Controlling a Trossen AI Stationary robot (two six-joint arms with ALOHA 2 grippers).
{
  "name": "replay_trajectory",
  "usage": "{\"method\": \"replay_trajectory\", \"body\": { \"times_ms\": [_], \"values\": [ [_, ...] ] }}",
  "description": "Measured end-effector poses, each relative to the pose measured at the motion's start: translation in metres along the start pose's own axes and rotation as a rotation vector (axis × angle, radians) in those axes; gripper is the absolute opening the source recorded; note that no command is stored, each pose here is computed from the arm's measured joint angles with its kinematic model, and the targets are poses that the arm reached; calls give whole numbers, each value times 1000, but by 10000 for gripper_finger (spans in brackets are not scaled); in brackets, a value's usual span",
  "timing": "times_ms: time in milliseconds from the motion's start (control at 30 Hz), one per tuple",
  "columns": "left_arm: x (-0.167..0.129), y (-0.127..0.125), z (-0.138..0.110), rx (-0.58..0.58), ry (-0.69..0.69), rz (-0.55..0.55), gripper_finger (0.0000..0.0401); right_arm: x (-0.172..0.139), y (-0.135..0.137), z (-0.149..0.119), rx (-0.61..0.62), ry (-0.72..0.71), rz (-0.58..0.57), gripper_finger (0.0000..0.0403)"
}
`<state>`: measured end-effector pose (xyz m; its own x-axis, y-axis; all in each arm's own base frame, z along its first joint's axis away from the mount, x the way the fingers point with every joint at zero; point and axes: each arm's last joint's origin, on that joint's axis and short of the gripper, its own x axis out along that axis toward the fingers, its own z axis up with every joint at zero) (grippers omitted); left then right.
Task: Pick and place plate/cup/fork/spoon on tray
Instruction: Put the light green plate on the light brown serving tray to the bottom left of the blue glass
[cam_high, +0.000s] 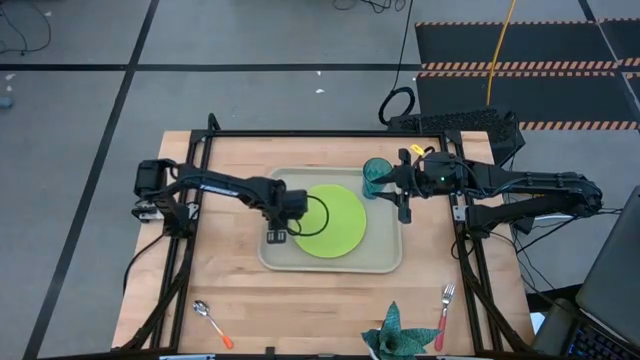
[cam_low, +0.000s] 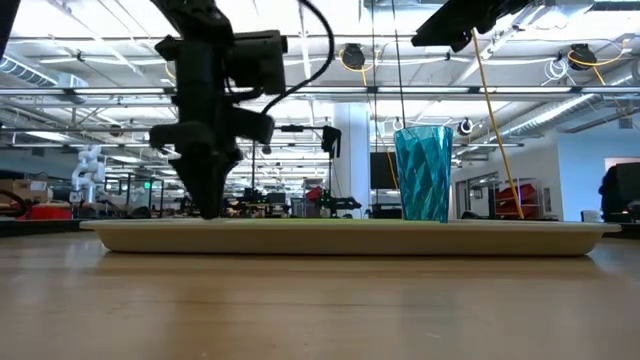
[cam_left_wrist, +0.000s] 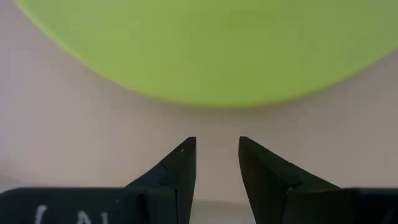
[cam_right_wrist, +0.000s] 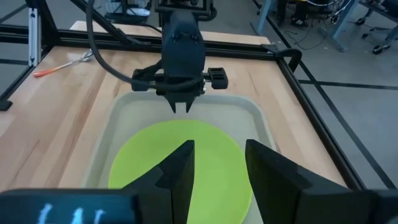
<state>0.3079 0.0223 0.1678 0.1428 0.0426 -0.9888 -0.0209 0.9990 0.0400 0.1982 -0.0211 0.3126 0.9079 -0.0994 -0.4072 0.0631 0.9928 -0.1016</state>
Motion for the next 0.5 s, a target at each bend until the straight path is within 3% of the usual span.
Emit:
{"method": "replay_trajectory", "body": {
  "times_ms": [233, 400, 500],
  "values": [
    [-5, 0, 5, 5, -23, -23, 124, 0, 0, -2, 5, 17, 3, 137],
    [2, -1, -2, 16, 75, -36, 124, -2, 0, -1, 11, 7, 4, 137],
    [5, -1, 1, 18, 58, -35, 124, -5, 0, 0, 11, -5, 3, 137]
  ]
}}
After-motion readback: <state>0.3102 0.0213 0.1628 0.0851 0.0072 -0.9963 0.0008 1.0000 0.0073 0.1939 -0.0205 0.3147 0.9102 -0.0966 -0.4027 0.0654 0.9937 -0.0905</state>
